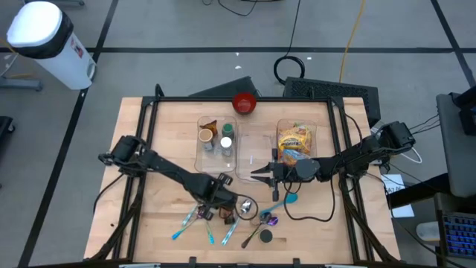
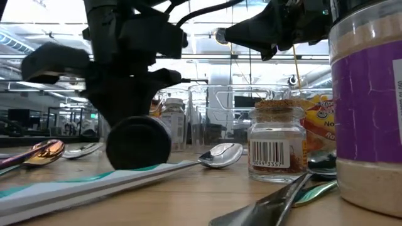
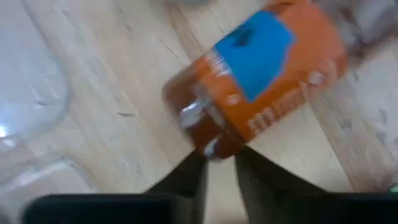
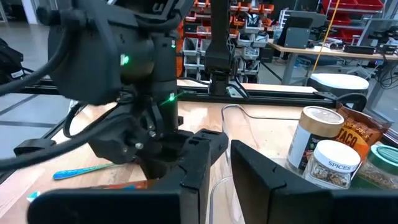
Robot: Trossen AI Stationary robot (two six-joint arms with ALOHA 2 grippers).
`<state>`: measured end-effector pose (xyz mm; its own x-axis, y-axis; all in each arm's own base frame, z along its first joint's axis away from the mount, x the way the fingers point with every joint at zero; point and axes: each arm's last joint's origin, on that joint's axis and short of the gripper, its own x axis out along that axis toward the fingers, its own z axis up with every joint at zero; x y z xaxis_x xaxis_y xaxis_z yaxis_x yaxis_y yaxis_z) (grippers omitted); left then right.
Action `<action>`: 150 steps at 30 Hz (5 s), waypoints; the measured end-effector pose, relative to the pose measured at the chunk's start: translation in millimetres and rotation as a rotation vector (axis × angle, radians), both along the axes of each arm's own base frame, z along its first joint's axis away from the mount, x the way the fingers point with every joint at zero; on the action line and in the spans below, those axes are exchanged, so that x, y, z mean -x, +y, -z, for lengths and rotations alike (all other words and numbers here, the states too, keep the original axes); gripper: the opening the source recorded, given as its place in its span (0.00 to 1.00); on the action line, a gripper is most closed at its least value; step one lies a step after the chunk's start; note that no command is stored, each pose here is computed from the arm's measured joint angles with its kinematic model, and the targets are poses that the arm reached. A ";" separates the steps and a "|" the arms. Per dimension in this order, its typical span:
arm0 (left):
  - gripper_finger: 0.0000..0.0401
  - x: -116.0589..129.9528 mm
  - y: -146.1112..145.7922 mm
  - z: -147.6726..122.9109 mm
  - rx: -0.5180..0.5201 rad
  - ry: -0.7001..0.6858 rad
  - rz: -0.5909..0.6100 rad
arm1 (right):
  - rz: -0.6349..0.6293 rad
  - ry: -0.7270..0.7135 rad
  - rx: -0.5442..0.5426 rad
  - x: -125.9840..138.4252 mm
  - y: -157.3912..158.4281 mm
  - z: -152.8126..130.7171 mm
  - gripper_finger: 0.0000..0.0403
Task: Pick & Place Food Item
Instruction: Put the orange seasoning bottle into the left transparent bin
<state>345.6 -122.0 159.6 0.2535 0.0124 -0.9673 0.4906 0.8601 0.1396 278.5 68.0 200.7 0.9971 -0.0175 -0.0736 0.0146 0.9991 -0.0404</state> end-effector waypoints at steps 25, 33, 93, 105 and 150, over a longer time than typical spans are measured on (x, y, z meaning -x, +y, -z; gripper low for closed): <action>0.77 -1.1 -21.3 -51.6 -0.096 -0.295 0.239 | 0.000 0.014 0.004 0.2 0.0 1.4 0.15; 0.80 -2.4 -27.4 -34.4 -0.111 -0.223 0.474 | -0.001 0.014 0.001 0.1 0.0 1.3 0.15; 0.43 72.8 71.8 -90.1 0.530 -1.553 -0.280 | -0.001 -0.002 -0.129 18.5 -2.5 -25.7 0.15; 0.44 25.7 68.1 -77.9 0.499 -1.506 -0.253 | 0.000 -0.150 -0.124 18.8 -4.9 -41.3 0.15; 0.46 -5.3 77.8 -64.6 0.465 -1.457 -0.278 | 0.042 -0.297 -0.113 4.2 -22.9 -39.8 0.66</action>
<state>350.9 -44.2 224.2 0.9851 -0.0039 0.1722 -0.0033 0.9991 0.0415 274.2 45.1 240.5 0.9739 -0.0672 0.2169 0.0501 0.9953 0.0834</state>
